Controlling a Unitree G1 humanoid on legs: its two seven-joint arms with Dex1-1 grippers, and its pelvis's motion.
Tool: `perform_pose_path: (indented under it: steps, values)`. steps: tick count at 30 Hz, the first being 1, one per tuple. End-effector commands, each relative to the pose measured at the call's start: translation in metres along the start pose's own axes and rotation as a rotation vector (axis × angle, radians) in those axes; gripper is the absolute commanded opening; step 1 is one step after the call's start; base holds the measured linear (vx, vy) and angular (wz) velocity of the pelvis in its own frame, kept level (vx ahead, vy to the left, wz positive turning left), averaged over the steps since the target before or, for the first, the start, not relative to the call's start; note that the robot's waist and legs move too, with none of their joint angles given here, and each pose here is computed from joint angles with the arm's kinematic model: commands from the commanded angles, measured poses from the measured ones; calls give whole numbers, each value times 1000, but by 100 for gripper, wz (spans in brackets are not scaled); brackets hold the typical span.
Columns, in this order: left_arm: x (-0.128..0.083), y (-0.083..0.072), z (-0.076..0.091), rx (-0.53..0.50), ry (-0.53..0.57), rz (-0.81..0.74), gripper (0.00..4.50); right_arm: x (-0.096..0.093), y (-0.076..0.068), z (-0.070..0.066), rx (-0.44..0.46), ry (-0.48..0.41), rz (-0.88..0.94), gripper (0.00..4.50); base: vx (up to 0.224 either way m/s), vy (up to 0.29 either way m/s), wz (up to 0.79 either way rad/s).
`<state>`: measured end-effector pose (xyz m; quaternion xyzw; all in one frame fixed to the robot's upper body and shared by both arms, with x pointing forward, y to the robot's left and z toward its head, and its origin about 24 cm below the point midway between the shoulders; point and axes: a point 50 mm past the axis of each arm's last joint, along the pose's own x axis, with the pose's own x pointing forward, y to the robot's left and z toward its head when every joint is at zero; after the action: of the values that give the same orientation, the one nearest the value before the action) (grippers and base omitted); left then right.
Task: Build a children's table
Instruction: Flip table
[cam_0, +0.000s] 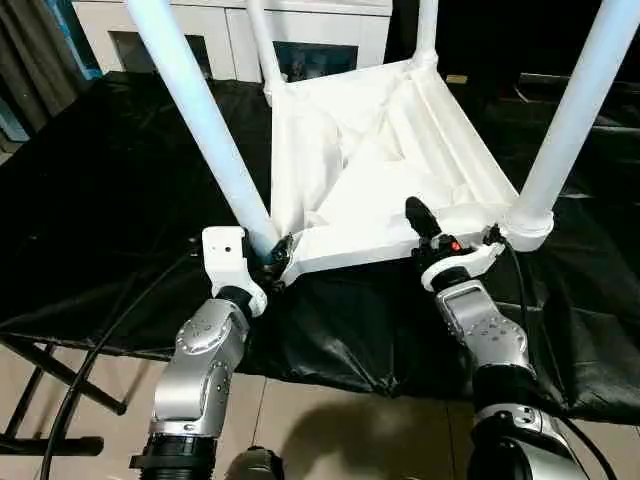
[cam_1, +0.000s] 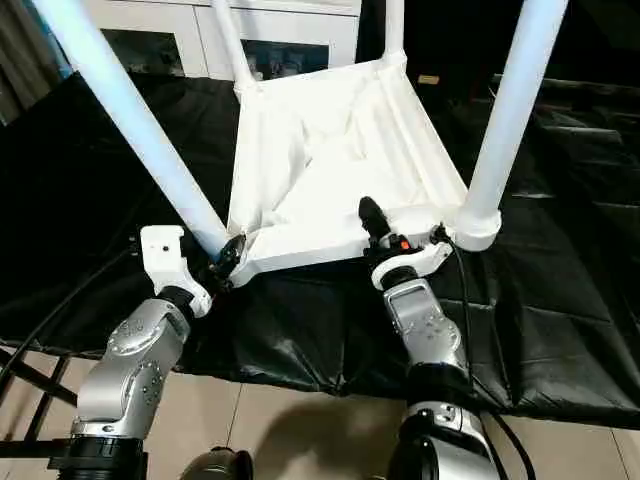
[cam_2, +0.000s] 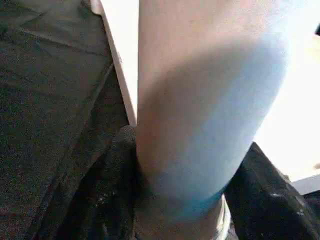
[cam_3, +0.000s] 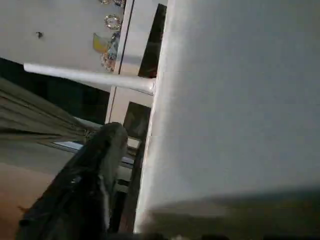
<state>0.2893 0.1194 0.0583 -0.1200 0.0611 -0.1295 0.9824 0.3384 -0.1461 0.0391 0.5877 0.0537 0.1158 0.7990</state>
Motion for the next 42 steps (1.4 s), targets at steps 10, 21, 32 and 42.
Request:
perform_pose_path:
  steps: [10, 21, 32, 42]
  values:
    - [5, -10, 16, -25, -95, -53, 287, 7, 3, 12, -23, -44, -28, 214, 0, 0, 0]
    - [-26, 24, 19, 98, -106, -79, 375, 9, 17, 54, -279, -211, -92, 203, 0, 0, 0]
    - [-50, -6, 35, 327, -168, -382, 448, 4, 49, 96, -707, -351, -152, 202, 0, 0, 0]
    - [-45, -10, 70, 491, -260, -441, 450, -4, 68, 98, -1043, -369, -187, 203, 0, 0, 0]
